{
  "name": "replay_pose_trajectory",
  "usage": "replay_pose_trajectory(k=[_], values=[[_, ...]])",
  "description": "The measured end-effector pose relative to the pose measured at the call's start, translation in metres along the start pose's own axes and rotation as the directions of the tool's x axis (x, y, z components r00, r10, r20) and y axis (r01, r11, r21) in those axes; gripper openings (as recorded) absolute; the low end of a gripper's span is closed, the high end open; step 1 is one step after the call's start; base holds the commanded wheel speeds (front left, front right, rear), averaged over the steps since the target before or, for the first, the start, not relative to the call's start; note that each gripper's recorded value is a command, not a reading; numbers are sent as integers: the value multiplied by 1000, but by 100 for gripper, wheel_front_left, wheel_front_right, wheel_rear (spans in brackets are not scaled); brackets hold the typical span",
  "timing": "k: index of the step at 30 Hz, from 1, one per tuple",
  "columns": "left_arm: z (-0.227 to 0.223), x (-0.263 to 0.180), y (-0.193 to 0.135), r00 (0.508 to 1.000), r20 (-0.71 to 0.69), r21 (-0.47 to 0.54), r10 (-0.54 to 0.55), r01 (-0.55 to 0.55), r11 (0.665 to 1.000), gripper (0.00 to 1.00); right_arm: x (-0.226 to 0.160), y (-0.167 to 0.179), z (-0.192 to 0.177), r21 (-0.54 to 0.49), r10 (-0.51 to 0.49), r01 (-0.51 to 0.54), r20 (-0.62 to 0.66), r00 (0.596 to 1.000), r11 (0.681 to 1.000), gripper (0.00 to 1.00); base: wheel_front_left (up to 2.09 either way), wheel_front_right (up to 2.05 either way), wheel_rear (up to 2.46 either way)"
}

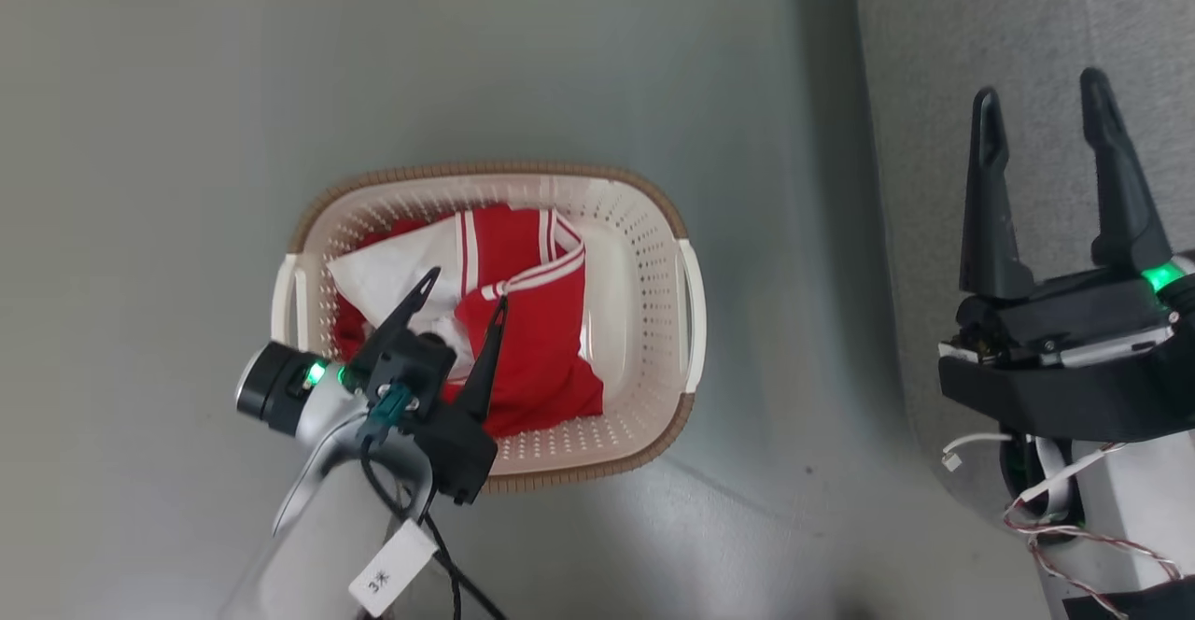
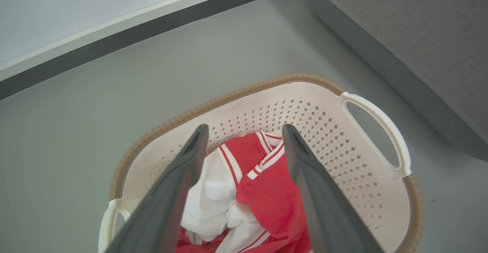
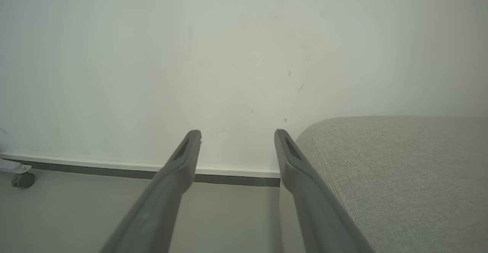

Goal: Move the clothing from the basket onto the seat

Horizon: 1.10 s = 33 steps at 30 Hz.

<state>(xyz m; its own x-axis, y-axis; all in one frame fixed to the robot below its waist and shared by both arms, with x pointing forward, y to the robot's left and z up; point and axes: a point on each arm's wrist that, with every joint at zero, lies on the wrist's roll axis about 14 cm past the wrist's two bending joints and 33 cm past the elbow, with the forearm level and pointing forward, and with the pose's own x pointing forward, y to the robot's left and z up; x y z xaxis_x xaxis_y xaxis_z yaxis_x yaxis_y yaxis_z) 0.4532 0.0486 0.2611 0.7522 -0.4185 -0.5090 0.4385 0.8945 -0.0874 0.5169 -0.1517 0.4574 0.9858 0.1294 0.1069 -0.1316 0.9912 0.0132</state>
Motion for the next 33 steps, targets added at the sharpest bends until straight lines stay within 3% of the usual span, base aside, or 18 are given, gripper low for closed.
replay_pose_trajectory(k=[16, 29, 30, 32, 33], values=[[-78, 54, 6, 977, -210, -23, -46, 42, 999, 100, 32, -1, -50, -22, 29, -29, -2, 1000, 999, 100, 0, 0, 0], [-138, 68, 11, 937, -346, -22, -46, 41, 999, 100, 35, 3, -102, -15, 46, -47, -75, 996, 999, 100, 0, 0, 0], [-139, 69, 12, 936, -348, -22, -45, 39, 999, 93, 35, 4, -104, -18, 48, -49, -78, 996, 999, 100, 0, 0, 0], [-139, 73, 13, 938, -344, -20, -41, 36, 999, 27, 34, 4, -108, -25, 50, -53, -85, 995, 998, 100, 0, 0, 0], [-140, 74, 14, 938, -346, -18, -37, 33, 999, 0, 34, 4, -109, -25, 51, -53, -88, 995, 998, 100, 0, 0, 0]])
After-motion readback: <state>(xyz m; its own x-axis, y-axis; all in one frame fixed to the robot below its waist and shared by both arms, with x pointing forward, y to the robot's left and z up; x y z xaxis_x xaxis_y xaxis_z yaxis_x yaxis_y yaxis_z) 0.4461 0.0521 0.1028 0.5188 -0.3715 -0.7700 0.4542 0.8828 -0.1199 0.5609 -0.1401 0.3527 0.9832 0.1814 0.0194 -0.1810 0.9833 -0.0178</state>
